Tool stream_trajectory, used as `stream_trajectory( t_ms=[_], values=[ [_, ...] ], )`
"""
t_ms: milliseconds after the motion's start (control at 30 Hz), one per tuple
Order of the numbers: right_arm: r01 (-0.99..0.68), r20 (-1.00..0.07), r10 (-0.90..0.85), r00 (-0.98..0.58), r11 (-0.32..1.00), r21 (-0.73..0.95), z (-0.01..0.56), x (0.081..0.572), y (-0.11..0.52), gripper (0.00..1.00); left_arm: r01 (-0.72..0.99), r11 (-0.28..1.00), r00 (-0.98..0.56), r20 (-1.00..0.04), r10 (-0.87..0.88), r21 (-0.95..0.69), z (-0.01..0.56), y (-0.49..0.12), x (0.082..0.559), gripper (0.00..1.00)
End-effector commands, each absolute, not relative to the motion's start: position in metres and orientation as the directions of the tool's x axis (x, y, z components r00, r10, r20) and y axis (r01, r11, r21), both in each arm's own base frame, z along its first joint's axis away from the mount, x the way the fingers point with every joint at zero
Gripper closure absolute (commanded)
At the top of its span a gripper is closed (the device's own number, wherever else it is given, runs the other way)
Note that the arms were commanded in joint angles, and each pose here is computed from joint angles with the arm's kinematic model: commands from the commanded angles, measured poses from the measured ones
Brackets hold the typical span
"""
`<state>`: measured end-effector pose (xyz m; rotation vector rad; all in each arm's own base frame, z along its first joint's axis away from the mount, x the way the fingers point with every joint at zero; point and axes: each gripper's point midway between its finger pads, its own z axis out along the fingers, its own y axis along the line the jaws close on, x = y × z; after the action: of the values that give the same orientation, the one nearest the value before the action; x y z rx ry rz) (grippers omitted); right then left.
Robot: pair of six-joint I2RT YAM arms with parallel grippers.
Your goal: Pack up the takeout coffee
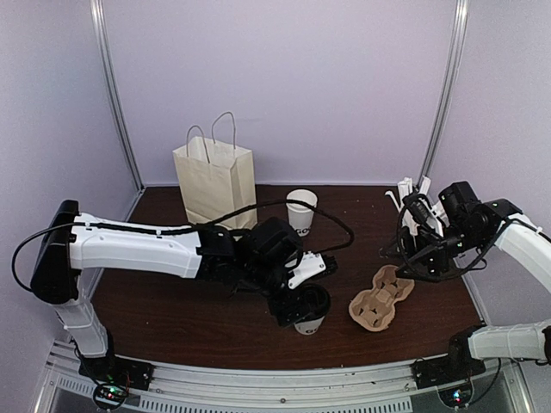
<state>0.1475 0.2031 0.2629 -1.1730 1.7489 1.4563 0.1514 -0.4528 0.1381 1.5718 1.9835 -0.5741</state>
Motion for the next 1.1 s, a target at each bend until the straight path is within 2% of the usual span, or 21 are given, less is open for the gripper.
stream_trajectory(
  t_ms=[0,600,867,1067],
  values=[
    [-0.898,-0.864,-0.257,-0.432,0.028,0.440,0.262,0.148,0.201,0.00,0.973,0.226,-0.140,-0.679,0.720,0.038,0.146,-0.467,0.161,0.02],
    [-0.896,-0.861,-0.263,-0.435,0.037,0.442,0.258,0.150,0.201,0.00,0.977,0.213,-0.148,-0.647,0.748,0.024,0.123,-0.478,0.162,0.02],
    [-0.898,-0.862,-0.264,-0.433,0.040,0.439,0.258,0.150,0.201,0.00,0.968,0.252,-0.180,-0.650,0.739,0.018,0.123,-0.478,0.167,0.03],
    [-0.899,-0.862,-0.268,-0.431,0.044,0.436,0.257,0.149,0.201,0.00,0.948,0.316,-0.210,-0.657,0.724,0.045,0.133,-0.467,0.174,0.08]
  ],
)
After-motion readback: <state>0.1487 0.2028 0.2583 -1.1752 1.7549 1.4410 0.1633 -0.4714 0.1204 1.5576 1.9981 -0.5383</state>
